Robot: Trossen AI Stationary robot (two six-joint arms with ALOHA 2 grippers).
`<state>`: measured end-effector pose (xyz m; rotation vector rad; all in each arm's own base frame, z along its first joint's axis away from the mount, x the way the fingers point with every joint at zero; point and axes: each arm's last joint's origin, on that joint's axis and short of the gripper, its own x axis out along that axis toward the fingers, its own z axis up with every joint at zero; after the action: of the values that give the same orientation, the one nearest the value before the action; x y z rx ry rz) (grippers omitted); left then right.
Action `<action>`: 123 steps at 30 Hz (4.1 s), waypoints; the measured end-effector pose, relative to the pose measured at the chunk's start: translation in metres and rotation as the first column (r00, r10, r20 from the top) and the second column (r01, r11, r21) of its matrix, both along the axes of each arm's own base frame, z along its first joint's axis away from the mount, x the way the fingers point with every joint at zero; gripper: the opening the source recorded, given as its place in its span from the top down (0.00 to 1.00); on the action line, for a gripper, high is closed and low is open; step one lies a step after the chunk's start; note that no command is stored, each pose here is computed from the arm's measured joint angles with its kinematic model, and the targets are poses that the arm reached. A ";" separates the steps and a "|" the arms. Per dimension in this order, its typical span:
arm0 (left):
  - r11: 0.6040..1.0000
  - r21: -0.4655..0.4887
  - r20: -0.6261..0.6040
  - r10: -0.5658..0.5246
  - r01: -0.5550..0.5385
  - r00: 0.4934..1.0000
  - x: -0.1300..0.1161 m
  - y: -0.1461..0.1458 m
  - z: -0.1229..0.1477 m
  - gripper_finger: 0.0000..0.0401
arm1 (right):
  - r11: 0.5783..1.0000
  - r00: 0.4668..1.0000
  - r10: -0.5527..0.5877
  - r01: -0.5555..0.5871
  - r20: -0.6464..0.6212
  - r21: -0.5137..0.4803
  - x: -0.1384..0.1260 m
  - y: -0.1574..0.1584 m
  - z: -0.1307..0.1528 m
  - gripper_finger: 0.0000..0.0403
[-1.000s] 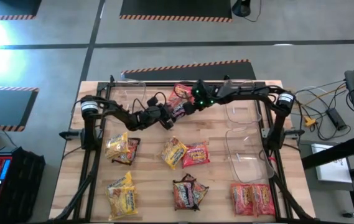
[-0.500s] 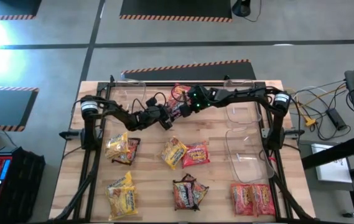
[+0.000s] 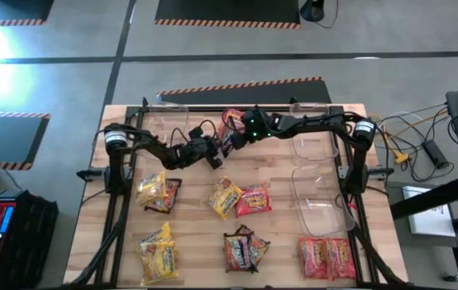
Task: Sort Maruchan noodles
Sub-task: Put the black noodle pack into the top right transparent bin
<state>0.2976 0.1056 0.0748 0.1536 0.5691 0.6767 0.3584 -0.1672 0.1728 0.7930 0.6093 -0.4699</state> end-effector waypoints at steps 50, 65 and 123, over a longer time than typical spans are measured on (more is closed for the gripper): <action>0.998 -0.058 0.130 -0.015 0.023 0.991 0.006 -0.004 0.021 0.80 | 0.985 0.995 0.082 -0.089 -0.055 -0.148 0.002 0.010 0.010 0.70; 0.998 -0.038 0.217 -0.047 0.057 0.975 0.006 -0.015 0.057 0.80 | 0.958 0.970 0.175 -0.207 -0.167 -0.199 -0.020 0.020 0.061 0.70; 0.994 -0.099 0.295 -0.011 0.043 0.955 0.006 -0.018 0.067 0.80 | 0.774 0.128 0.070 -0.633 -0.989 -0.027 -0.096 0.017 0.144 0.70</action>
<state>0.3035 0.0878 0.1416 -0.0383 0.3140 0.6273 0.2622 -0.1505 0.3169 -0.3139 1.8049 -0.5803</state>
